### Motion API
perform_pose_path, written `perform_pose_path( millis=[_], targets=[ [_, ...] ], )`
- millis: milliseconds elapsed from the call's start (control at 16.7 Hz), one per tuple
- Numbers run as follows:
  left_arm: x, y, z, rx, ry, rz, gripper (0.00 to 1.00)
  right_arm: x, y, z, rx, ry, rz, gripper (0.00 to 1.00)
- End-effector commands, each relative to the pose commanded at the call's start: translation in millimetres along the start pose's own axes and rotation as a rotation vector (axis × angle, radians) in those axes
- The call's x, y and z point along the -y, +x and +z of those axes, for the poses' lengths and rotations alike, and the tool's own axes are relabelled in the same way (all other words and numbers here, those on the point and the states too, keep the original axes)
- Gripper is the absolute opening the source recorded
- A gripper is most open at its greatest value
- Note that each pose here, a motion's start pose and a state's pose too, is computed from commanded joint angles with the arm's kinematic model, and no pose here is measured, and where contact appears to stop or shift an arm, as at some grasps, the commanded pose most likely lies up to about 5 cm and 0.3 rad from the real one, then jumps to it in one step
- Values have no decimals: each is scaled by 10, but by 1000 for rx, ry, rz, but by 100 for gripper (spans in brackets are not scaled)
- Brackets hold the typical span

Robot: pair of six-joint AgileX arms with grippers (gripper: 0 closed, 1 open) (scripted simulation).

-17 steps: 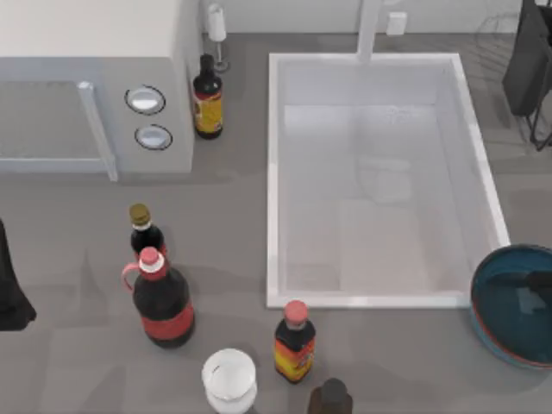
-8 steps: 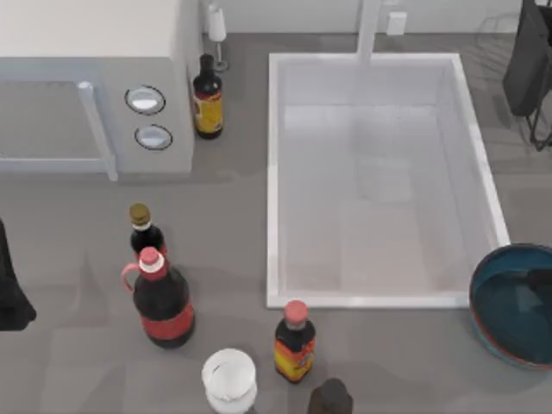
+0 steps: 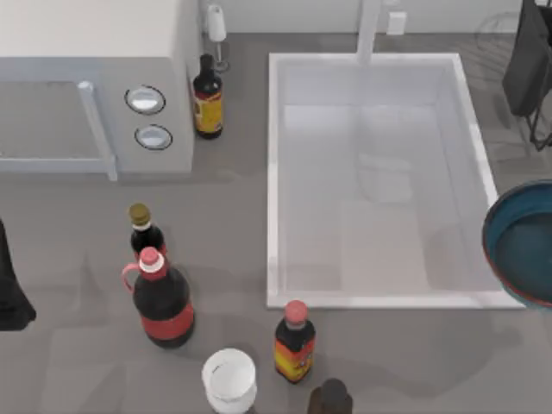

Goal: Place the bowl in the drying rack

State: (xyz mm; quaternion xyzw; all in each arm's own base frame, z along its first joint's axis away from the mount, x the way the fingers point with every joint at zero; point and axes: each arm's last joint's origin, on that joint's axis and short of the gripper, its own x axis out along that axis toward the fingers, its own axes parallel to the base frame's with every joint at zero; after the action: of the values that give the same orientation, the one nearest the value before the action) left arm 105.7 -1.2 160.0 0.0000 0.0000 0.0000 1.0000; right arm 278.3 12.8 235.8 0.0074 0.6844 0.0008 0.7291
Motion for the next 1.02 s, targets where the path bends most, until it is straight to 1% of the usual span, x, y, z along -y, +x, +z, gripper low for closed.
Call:
perform_pose_path(
  millis=[240, 360, 480, 780, 900, 1020],
  targets=[
    [0, 0, 0, 0, 0, 0, 100, -2, -668, -83, 7, -1, 1, 0],
    [0, 0, 0, 0, 0, 0, 100, -1, -889, -148, 29, -1, 1, 0],
    [0, 0, 0, 0, 0, 0, 100, 0, -971, -179, 40, -2, 2, 0],
    [0, 0, 0, 0, 0, 0, 100, -9, -958, -172, 38, -4, 3, 0],
    [0, 0, 0, 0, 0, 0, 100, 30, -979, -172, 77, 10, 20, 0],
    [0, 0, 0, 0, 0, 0, 100, 119, -1021, -170, 159, 42, 53, 0]
  ],
)
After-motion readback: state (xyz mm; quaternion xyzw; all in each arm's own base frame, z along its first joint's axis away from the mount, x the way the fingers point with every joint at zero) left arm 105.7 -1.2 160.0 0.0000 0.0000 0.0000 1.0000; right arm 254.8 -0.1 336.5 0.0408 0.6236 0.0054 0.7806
